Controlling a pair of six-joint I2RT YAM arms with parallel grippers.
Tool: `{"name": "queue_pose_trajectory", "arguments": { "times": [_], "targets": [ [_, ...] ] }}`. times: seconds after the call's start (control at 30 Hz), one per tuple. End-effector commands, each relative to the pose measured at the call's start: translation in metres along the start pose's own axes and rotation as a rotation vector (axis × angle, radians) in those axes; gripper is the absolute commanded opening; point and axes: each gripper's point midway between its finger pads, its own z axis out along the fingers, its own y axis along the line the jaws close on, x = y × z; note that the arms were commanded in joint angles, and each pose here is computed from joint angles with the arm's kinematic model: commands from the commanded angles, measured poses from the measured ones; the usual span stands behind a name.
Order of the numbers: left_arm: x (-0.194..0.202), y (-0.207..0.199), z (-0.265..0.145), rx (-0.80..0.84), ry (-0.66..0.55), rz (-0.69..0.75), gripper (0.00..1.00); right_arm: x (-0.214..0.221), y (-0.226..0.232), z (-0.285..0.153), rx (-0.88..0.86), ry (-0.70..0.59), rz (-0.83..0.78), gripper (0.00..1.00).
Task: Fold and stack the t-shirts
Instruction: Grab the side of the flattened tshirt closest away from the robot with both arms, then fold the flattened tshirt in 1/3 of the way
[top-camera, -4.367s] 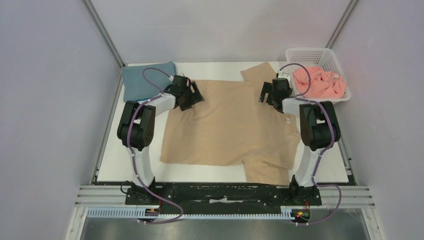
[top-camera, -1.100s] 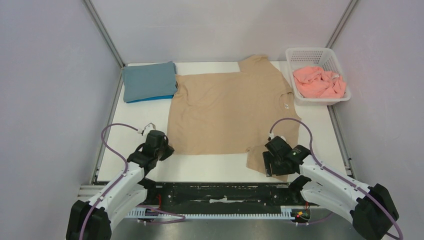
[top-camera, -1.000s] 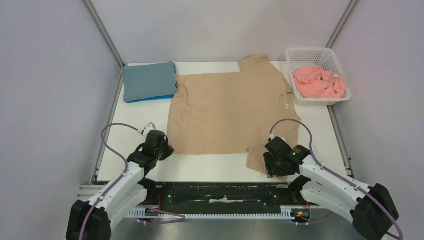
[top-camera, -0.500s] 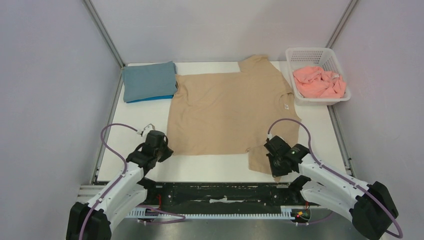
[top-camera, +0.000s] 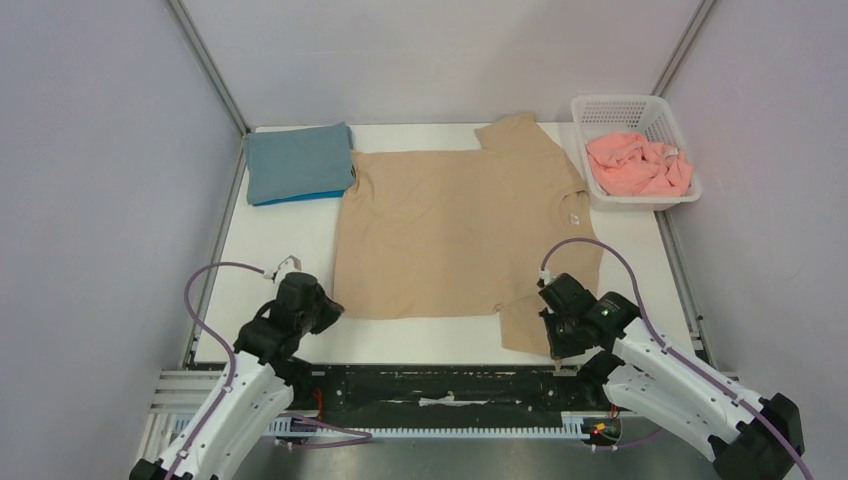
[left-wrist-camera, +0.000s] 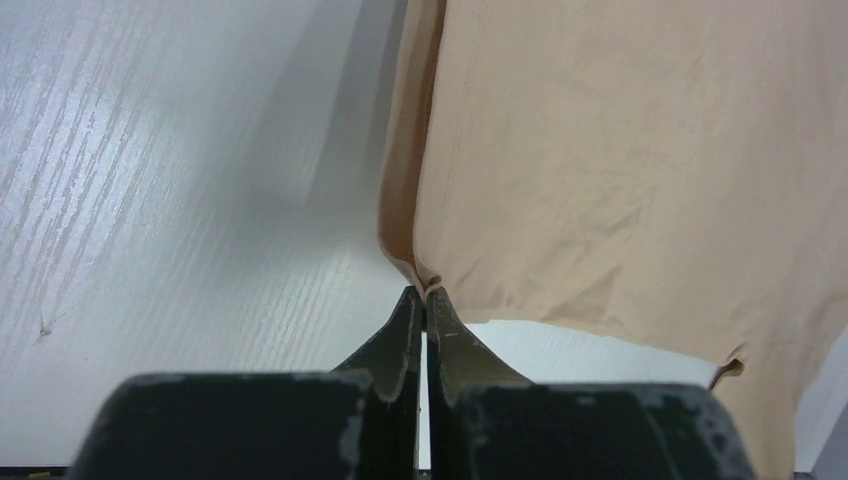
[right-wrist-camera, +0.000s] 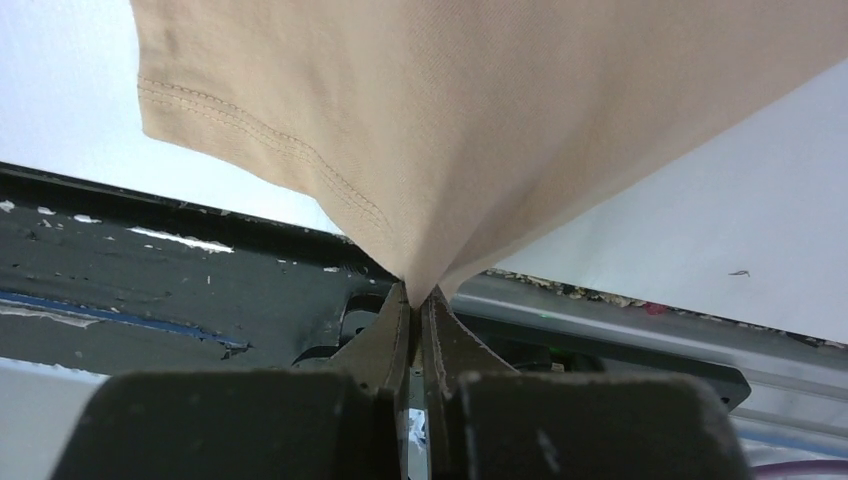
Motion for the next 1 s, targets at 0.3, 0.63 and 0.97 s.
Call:
{"name": "queue_pose_trajectory", "arguments": {
  "times": [0.3, 0.63, 0.97],
  "targets": [
    [-0.018, -0.040, 0.015, 0.071, -0.007, -0.043, 0.02, -0.103, 0.012, -0.025, 0.029, -0.388, 0.067, 0.00],
    [-0.067, -0.061, 0.021, 0.022, -0.150, -0.048, 0.02, -0.189, -0.002, -0.063, 0.169, -0.723, 0.211, 0.00],
    [-0.112, -0.073, 0.034, -0.062, -0.275, -0.065, 0.02, -0.239, -0.043, -0.098, 0.420, -0.893, 0.317, 0.00]
  ]
}}
